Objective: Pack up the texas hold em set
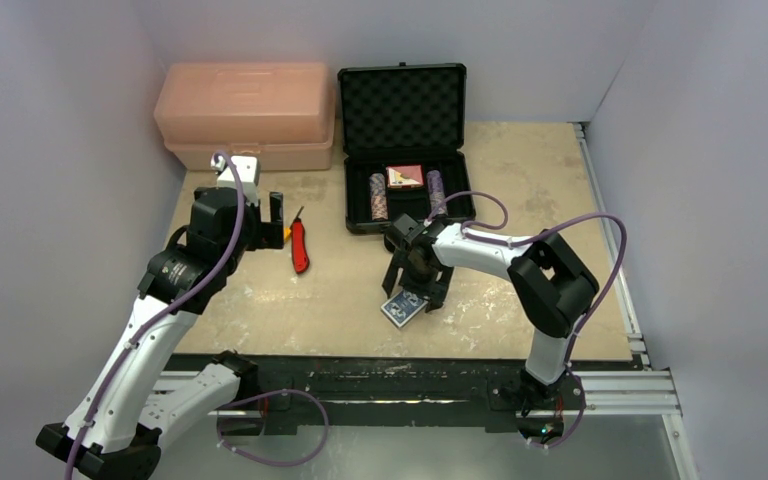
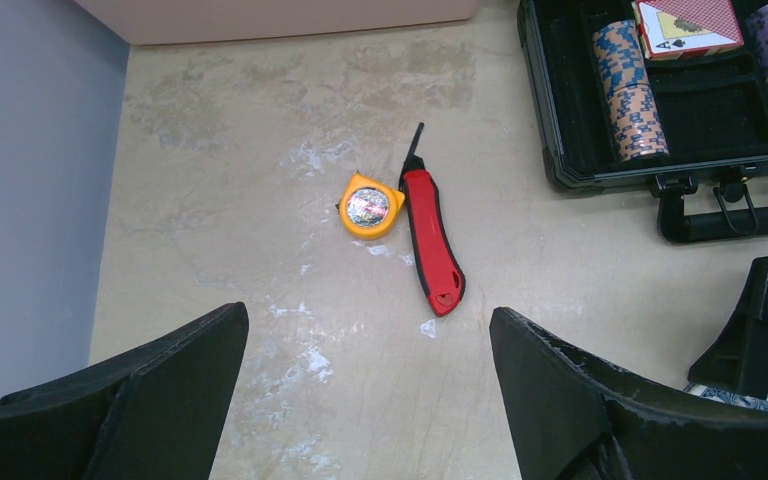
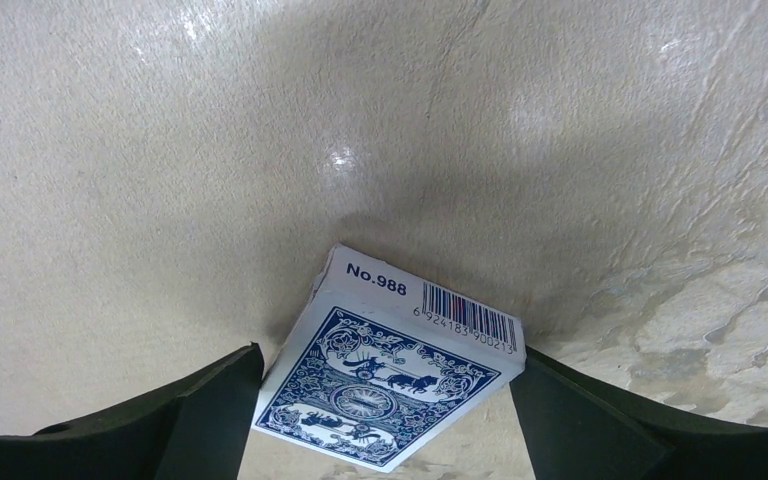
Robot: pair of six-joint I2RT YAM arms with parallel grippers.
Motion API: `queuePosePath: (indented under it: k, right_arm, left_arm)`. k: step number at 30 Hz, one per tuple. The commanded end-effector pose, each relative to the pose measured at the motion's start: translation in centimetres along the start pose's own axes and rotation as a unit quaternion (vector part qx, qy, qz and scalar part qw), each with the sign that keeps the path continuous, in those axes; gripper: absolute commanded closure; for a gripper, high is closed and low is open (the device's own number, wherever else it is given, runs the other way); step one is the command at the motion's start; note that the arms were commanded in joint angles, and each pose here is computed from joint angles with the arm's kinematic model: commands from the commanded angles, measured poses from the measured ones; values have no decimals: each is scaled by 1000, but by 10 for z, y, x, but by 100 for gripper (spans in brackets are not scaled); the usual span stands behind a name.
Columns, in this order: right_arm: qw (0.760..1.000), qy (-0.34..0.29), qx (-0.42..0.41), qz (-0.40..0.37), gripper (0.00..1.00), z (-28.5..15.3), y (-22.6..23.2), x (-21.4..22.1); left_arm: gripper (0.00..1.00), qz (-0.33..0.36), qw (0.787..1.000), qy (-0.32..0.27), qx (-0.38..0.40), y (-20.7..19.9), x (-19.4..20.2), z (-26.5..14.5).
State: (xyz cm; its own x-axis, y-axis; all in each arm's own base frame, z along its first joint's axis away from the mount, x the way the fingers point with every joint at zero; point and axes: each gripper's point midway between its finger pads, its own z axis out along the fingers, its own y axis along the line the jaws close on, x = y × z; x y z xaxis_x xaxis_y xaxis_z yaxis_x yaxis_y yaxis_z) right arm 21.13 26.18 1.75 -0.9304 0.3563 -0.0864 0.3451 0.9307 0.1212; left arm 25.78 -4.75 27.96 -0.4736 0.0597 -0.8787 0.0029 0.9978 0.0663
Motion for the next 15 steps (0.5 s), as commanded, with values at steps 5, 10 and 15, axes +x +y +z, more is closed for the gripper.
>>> queuePosePath:
  k: [5, 10, 15]
  right_arm:
    - [996, -57, -32, -59, 16, -1, 24, -24]
    - [984, -105, -25, -139, 17, 0, 31, -47]
    - [962, -150, -21, -229, 17, -1, 39, -69]
  left_arm:
    - [9, -2, 1000, -19, 2, 1, -9, -1]
    - [9, -1, 1000, -15, 3, 0, -8, 1]
    - [9, -1, 1000, -15, 4, -1, -8, 1]
